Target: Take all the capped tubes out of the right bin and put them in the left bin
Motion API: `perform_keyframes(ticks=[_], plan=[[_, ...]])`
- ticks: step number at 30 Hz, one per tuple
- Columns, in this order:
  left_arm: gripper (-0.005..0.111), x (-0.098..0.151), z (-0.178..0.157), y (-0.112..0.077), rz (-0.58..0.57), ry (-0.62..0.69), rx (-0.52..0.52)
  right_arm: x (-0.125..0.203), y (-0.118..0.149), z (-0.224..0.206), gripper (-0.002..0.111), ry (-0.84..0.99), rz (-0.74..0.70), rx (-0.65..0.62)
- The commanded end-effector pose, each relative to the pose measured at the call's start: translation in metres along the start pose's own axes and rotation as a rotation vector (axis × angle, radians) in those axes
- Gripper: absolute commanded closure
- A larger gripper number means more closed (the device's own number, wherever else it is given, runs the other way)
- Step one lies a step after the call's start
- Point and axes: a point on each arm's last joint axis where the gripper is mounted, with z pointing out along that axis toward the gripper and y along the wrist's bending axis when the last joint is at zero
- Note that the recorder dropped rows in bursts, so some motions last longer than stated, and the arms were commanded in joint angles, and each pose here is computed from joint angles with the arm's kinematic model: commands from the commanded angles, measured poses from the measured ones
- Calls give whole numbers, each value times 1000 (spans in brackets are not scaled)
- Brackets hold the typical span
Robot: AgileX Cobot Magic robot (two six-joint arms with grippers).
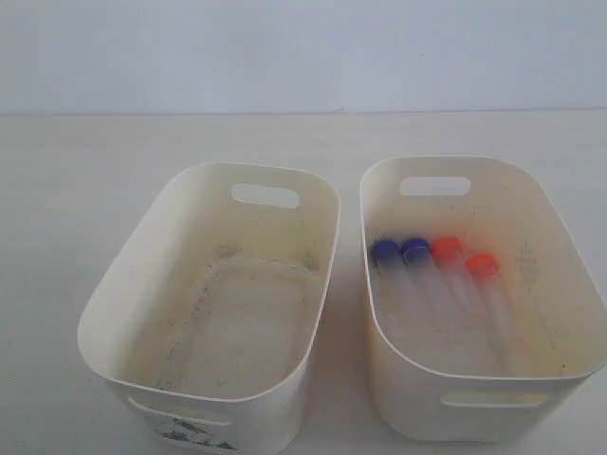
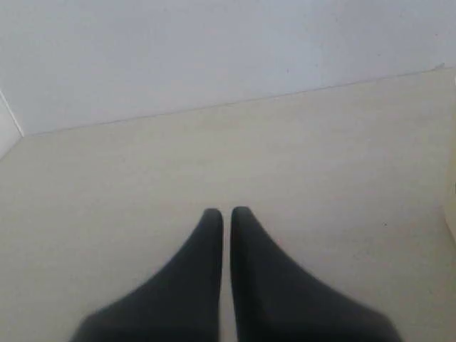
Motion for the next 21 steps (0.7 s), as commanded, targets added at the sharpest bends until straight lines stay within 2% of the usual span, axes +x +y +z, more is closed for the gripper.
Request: perform_keyframes(ticks=[1, 5, 9, 11, 16, 21], plan=[[102, -2, 0, 0, -13, -15, -1, -1, 0, 0, 109, -14, -2, 2], [102, -2, 0, 0, -13, -15, -1, -1, 0, 0, 109, -14, -22, 5], [102, -2, 0, 0, -13, -15, -1, -9, -2, -1, 109, -96, -226, 36], [102, -2, 0, 0, -13, -15, -1, -22, -1, -3, 109, -239, -279, 50], [102, -2, 0, 0, -13, -15, -1, -56, 1, -20, 109, -663, -268, 80], [102, -2, 0, 0, -13, -15, -1, -72, 3, -36, 109, -917, -263, 98]])
